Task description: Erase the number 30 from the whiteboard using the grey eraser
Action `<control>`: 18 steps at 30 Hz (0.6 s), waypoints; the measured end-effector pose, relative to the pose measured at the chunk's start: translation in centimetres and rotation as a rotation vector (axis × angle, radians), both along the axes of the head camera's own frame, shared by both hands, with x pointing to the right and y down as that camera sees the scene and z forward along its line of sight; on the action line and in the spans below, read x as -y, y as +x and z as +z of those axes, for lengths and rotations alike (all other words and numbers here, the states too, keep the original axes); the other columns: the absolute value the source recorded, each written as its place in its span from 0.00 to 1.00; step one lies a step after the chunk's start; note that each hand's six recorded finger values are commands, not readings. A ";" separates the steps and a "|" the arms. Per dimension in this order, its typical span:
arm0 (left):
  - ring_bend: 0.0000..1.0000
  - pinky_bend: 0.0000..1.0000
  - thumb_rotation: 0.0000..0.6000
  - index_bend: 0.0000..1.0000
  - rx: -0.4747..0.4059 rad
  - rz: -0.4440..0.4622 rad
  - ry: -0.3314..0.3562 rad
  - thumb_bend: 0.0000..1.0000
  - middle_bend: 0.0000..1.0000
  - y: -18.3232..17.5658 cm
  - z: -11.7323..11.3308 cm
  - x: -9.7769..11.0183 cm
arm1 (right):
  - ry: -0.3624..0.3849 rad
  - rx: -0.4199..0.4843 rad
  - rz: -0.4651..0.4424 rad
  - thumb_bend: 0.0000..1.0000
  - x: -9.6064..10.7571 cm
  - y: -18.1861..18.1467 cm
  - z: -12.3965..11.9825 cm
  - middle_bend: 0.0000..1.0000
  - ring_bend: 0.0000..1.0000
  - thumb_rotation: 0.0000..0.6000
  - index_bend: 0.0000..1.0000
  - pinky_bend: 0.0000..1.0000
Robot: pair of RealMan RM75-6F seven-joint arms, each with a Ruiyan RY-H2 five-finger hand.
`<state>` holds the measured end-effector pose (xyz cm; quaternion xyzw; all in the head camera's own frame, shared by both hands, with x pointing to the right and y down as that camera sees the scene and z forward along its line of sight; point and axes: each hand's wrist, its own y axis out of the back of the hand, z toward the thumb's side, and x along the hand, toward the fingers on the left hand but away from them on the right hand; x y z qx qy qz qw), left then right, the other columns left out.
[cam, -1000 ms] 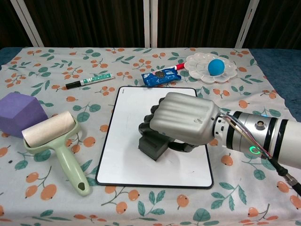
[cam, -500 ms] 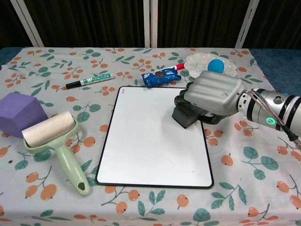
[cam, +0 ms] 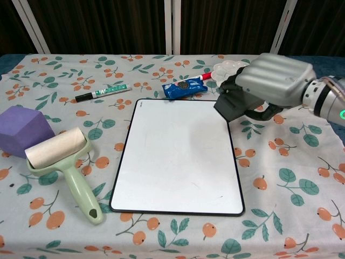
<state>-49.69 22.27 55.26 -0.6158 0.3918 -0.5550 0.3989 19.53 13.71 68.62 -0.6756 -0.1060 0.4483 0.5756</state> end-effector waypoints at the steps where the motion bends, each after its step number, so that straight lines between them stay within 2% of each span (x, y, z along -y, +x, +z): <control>1: 0.07 0.16 1.00 0.07 0.000 0.001 0.000 0.00 0.06 0.0 0.0 0.0 | 0.008 0.000 0.012 0.32 0.3 0.7 -0.4 0.57 0.47 1.00 0.60 0.49; 4: 0.07 0.16 1.00 0.07 -0.002 0.004 -0.003 0.00 0.06 0.2 0.2 0.1 | 0.024 -0.025 0.044 0.32 0.7 3.5 -1.4 0.58 0.47 1.00 0.60 0.49; 7: 0.07 0.16 1.00 0.07 -0.010 0.012 -0.006 0.00 0.06 0.5 0.4 0.2 | 0.011 -0.076 0.072 0.32 0.3 6.6 -1.6 0.58 0.47 1.00 0.60 0.49; 14: 0.07 0.16 1.00 0.07 -0.011 0.022 -0.010 0.00 0.06 0.9 0.6 0.3 | -0.067 -0.141 0.138 0.31 -1.5 10.7 -0.5 0.57 0.47 1.00 0.59 0.49; 17: 0.07 0.16 1.00 0.07 -0.009 0.022 -0.010 0.00 0.06 1.0 0.6 0.3 | -0.081 -0.160 0.150 0.30 -1.8 11.6 0.0 0.56 0.46 1.00 0.54 0.46; 18: 0.07 0.16 1.00 0.07 -0.009 0.022 -0.010 0.00 0.06 1.0 0.6 0.3 | -0.087 -0.165 0.153 0.29 -1.9 11.8 0.2 0.54 0.44 1.00 0.50 0.45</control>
